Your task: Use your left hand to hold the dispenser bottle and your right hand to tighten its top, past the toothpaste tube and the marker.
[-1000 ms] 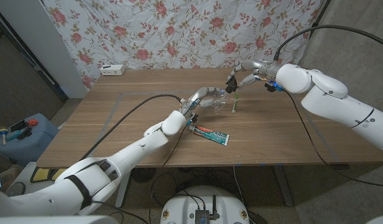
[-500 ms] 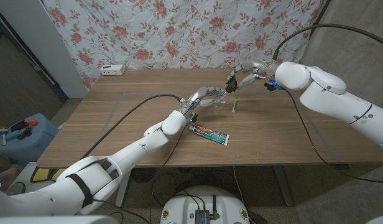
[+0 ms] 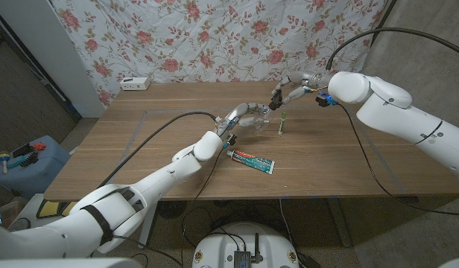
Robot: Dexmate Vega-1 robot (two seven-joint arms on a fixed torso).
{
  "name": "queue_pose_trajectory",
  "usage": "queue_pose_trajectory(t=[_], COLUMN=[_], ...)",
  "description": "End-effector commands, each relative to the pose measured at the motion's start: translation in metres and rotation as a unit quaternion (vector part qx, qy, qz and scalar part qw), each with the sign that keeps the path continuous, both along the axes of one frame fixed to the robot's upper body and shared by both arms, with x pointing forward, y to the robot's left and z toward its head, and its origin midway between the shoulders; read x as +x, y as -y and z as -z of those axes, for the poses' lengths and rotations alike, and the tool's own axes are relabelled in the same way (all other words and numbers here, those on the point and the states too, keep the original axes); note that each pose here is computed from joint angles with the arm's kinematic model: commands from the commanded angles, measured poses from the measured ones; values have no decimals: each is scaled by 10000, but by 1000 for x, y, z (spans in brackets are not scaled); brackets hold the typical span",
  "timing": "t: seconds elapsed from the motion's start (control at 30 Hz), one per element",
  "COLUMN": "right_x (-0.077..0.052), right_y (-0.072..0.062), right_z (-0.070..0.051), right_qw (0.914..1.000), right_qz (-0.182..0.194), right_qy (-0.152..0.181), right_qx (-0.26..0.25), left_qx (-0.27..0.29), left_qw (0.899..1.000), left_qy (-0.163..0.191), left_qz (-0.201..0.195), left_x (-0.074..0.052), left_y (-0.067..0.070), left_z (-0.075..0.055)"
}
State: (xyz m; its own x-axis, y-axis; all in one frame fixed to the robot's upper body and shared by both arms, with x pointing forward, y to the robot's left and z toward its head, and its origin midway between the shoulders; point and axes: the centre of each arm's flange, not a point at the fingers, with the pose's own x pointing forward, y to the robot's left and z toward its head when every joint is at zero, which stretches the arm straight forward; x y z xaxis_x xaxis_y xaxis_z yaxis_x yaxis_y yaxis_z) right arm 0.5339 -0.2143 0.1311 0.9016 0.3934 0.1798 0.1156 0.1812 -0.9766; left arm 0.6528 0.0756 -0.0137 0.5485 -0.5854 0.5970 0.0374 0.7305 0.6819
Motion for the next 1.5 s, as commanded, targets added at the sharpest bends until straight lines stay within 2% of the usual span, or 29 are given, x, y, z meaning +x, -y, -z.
queue_pose_trajectory(t=[0.03,0.57,1.1,1.5], right_x=[5,7,-7,-12], right_y=[-3,-15,-16,-18], right_z=[-3,-5,-9,-11], right_qw=[9997,9987,9983,9971], right_qz=[11,293,530,733], right_qy=[-162,-380,-125,24], right_qx=[171,154,219,197], left_qx=[-6,-40,-36,-48], left_qw=[10000,9998,9998,9999], left_qy=[57,147,144,124], left_qz=[23,84,102,104], left_x=[4,11,8,6], left_y=[0,4,2,-1], left_z=[-5,-11,-10,-6])
